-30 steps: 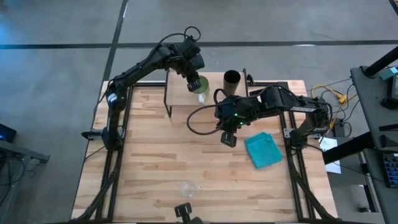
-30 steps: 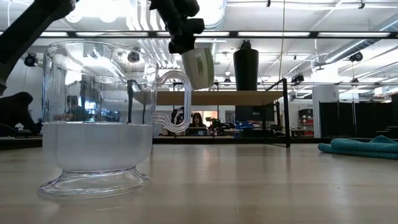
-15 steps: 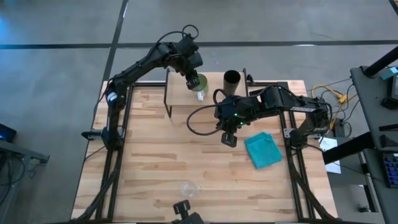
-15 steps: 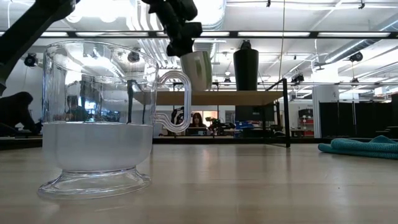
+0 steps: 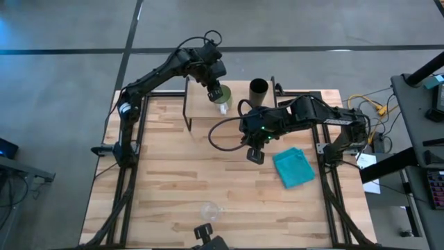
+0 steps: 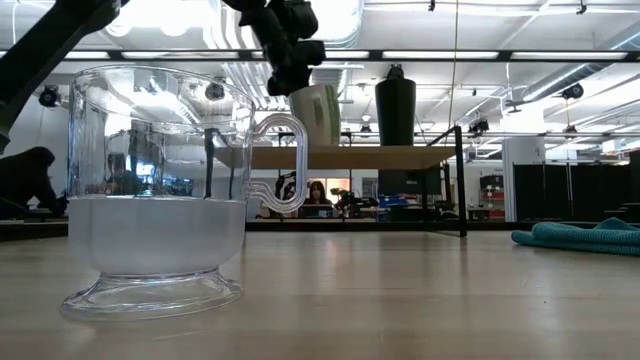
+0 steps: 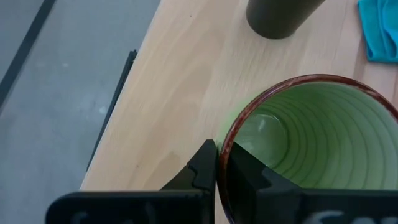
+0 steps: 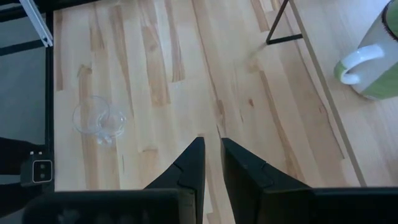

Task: Stack small to large cups/mugs on shelf
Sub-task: Put the green mug on the shelf

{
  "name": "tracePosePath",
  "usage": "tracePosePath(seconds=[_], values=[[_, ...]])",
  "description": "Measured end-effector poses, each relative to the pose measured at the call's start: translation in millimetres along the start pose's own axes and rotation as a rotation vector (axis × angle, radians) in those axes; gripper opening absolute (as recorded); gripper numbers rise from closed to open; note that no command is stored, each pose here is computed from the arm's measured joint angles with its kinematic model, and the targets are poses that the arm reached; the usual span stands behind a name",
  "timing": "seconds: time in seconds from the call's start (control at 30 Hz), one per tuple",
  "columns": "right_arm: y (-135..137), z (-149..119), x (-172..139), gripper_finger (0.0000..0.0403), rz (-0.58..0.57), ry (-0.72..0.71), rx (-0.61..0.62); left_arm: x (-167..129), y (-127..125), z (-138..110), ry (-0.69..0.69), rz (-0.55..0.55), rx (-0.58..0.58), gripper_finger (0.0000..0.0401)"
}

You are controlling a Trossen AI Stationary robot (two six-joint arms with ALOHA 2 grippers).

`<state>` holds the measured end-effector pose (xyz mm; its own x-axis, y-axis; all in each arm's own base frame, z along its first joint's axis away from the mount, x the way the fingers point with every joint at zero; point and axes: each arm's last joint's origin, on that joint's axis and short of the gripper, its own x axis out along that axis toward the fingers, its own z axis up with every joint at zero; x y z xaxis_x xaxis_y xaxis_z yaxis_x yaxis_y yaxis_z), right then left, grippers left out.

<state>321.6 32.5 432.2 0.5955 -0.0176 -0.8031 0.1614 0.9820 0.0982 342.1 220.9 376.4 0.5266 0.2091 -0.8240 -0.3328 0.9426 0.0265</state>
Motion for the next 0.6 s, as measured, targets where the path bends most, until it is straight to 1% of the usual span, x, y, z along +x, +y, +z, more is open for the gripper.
tracePosePath(seconds=[0.27,0.47,0.6], values=[[0.0,0.0,0.0,0.0047,0.0,0.0,0.0,0.8,0.7,0.7,-0.009,0.003,0.0,0.0002],[0.0,0.1,0.2,0.0047,0.0,0.0,0.0,1.0,0.8,0.6,-0.008,0.003,0.004,0.0021],[0.0,0.1,0.2,0.0047,0.0,0.0,0.0,1.0,0.8,0.7,-0.009,0.003,0.005,0.0025]])
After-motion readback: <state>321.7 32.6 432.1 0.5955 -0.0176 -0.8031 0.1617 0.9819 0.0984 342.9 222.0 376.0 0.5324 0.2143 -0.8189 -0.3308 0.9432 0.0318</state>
